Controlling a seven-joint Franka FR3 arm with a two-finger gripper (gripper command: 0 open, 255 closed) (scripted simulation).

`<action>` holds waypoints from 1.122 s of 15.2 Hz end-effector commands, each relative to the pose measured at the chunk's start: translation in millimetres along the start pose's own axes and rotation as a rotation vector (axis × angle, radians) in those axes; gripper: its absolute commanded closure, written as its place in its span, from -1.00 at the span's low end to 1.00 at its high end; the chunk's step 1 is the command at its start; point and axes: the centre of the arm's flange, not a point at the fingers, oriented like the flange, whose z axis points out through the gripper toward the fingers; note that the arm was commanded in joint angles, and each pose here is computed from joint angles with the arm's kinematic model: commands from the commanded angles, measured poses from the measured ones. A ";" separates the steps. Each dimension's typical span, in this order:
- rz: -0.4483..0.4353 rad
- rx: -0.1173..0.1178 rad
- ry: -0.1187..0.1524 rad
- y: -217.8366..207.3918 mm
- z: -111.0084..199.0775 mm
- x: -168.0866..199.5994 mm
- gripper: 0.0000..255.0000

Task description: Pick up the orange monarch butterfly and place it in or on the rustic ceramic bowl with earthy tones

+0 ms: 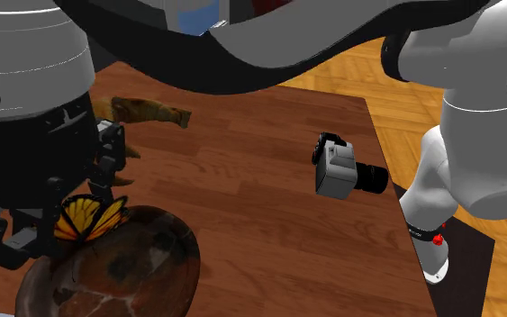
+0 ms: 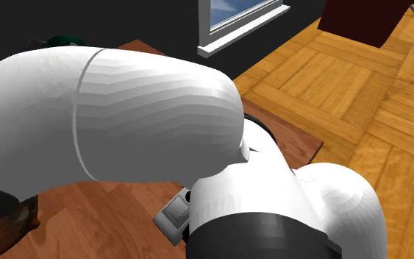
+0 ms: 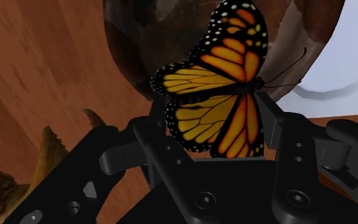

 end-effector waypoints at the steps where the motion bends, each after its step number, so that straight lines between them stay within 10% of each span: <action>1: 0.000 0.000 0.001 0.4 11.2 -2.2 1.00; 13: 0.000 0.000 0.001 1.4 31.3 -6.2 1.00; 14: 0.000 0.000 0.001 1.4 31.3 -6.2 -1.00; 17: 0.000 0.000 0.001 1.4 31.3 -6.2 -1.00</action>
